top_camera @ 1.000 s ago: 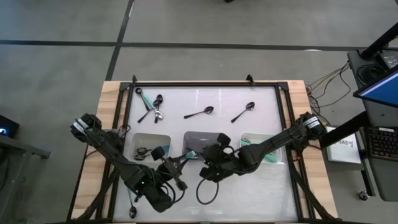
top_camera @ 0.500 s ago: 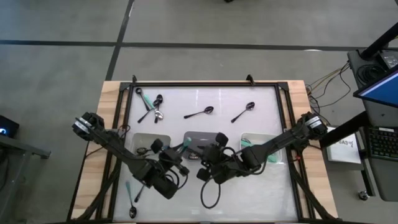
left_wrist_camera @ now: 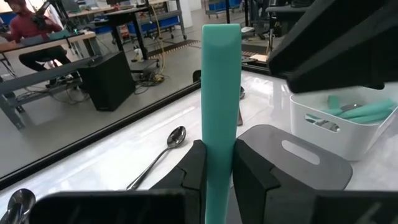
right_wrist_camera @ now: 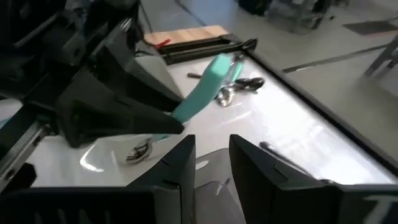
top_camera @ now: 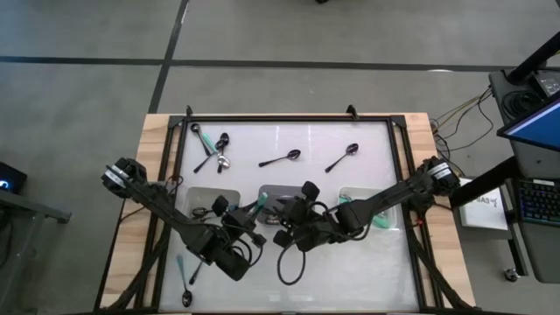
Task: Sort silverware by color (type)
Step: Put the green spoon into the white bin
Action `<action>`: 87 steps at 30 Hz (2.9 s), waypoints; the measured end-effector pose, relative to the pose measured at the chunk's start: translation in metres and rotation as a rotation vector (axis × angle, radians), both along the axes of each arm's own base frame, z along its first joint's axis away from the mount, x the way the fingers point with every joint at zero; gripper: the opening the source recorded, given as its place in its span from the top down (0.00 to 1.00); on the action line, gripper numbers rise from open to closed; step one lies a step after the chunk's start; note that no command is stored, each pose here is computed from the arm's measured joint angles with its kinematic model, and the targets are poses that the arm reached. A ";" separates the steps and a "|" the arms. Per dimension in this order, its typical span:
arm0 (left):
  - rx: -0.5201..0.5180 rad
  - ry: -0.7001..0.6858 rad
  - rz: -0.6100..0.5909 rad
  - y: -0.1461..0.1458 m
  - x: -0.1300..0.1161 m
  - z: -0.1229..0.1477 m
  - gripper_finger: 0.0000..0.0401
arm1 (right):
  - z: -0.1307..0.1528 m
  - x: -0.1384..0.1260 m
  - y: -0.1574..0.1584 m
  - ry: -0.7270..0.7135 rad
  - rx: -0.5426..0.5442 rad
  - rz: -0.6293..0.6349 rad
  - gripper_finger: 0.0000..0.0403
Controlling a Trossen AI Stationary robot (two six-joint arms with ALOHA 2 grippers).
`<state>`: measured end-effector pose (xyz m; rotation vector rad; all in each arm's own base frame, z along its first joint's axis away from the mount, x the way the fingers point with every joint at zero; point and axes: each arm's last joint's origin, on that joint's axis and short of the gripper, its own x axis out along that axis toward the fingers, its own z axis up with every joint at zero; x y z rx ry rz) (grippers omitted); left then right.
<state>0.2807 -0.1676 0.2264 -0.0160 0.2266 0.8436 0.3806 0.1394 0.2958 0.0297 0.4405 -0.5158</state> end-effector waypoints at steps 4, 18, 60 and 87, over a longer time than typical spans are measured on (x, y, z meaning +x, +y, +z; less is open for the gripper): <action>-0.002 -0.002 0.000 0.000 0.000 0.000 0.92 | 0.000 0.003 -0.004 -0.009 0.052 0.015 0.77; -0.012 -0.018 0.002 0.000 0.002 0.001 0.92 | 0.005 0.013 -0.022 -0.062 0.054 -0.014 0.77; 0.014 -0.020 0.007 0.004 0.016 0.007 0.91 | 0.012 0.024 -0.039 -0.130 0.112 0.032 0.89; -0.049 -0.037 -0.034 0.005 0.013 0.021 0.72 | 0.075 -0.059 -0.064 0.131 0.102 -0.007 0.90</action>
